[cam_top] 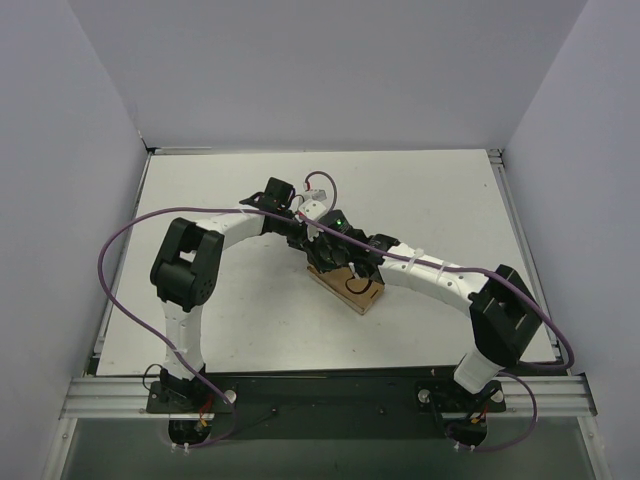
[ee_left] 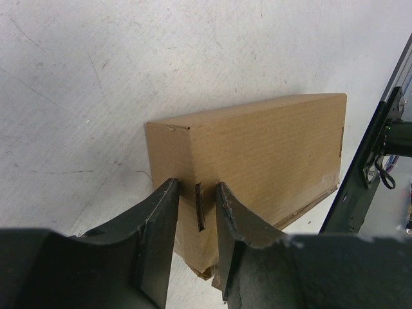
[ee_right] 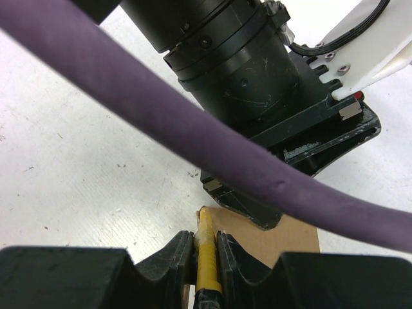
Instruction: Unpack the express box
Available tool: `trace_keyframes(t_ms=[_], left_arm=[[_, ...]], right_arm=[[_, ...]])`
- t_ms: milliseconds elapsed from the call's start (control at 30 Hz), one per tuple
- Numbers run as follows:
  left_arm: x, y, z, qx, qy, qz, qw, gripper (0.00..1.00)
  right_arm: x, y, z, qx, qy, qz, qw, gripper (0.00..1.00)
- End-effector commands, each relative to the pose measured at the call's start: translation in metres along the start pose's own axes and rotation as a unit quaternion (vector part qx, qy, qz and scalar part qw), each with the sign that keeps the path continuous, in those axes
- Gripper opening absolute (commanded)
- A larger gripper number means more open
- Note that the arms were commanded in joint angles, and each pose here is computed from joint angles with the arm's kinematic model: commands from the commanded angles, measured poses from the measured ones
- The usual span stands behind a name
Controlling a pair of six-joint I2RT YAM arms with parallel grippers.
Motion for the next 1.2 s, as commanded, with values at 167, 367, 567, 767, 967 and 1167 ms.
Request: trace_keyframes(t_ms=[167,367,567,767,967,1167], left_arm=[[0.017,-0.007,0.018,-0.033,0.006,0.031,0.999,0.38],[0.016,-0.006,0.017,-0.032,0.004,0.03,0.999,0.38],[0.016,-0.008,0.018,-0.031,0.005,0.03,0.999,0.38],[0.016,-0.007,0.017,-0.033,0.003,0.03,0.999,0.38],[0.017,-0.007,0.016,-0.031,0.002,0.031,0.999,0.38],[0.016,-0.007,0.015,-0.031,0.001,0.03,0.999,0.38]], right_arm=[[-0.012,0.002,0.012,-0.015,-0.008,-0.003,1.0,0.0],[-0.025,0.015,0.007,0.009,-0.011,-0.033,0.999,0.0],[-0.021,0.012,0.005,0.013,-0.004,-0.03,0.999,0.0],[-0.02,0.009,0.005,0.013,0.006,-0.029,0.999,0.0],[-0.02,0.01,0.004,0.013,0.013,-0.032,0.999,0.0],[-0.014,0.005,0.006,0.008,0.014,-0.023,1.0,0.0]])
Point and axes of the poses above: each gripper's point midway between its finger pads, its own y axis back along the fingers, its own z axis along the line the jaws close on, x = y × z, the point moved 1 cm from there along y, back along the fingers, and after that the axes turned 9 degrees about -y, right-handed, at the moved point
